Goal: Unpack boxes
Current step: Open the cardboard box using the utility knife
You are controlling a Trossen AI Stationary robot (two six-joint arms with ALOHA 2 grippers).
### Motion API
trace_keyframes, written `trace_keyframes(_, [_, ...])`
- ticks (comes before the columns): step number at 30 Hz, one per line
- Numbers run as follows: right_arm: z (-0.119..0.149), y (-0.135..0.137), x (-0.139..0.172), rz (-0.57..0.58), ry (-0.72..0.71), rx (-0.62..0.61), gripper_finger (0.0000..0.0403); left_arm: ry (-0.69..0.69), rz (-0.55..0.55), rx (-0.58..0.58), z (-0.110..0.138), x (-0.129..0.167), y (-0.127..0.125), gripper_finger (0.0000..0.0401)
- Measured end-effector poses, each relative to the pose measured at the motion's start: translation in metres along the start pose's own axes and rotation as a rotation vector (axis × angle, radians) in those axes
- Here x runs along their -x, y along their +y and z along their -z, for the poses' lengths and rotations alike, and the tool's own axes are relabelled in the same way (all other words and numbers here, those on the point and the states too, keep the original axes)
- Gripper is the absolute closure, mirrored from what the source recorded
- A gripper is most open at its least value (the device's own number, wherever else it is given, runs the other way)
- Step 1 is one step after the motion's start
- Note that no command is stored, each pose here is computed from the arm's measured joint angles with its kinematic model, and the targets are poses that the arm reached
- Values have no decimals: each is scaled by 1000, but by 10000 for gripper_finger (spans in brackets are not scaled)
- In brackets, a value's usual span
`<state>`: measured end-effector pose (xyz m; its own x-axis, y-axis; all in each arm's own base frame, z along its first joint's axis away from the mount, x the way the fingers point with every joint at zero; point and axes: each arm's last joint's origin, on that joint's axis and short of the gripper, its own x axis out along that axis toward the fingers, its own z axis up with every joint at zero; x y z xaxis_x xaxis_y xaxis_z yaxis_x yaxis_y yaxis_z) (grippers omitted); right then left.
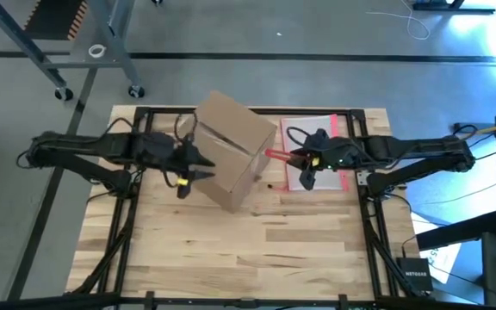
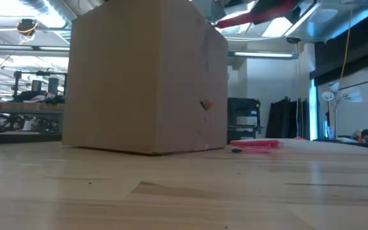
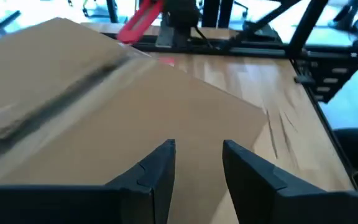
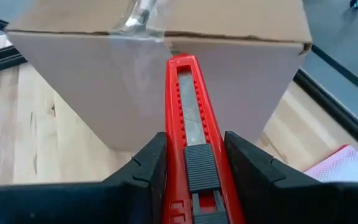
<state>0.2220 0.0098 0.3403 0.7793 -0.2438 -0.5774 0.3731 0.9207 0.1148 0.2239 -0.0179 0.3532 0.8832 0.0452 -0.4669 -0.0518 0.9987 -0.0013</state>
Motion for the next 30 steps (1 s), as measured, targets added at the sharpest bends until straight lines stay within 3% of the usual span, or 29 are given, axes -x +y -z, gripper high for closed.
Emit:
trace_keyframes(9, [-10,1,11,-49,-18,-109,273,51,-69,-75,4,-17,-8,274])
trace_keyframes(15, [-12,2,10,-27,28,-114,273,58,-73,-101,4,-30,-10,274])
trace_keyframes(30, [-26,-4,12,56,71,-139,275,51,-74,-110,4,-31,-10,274])
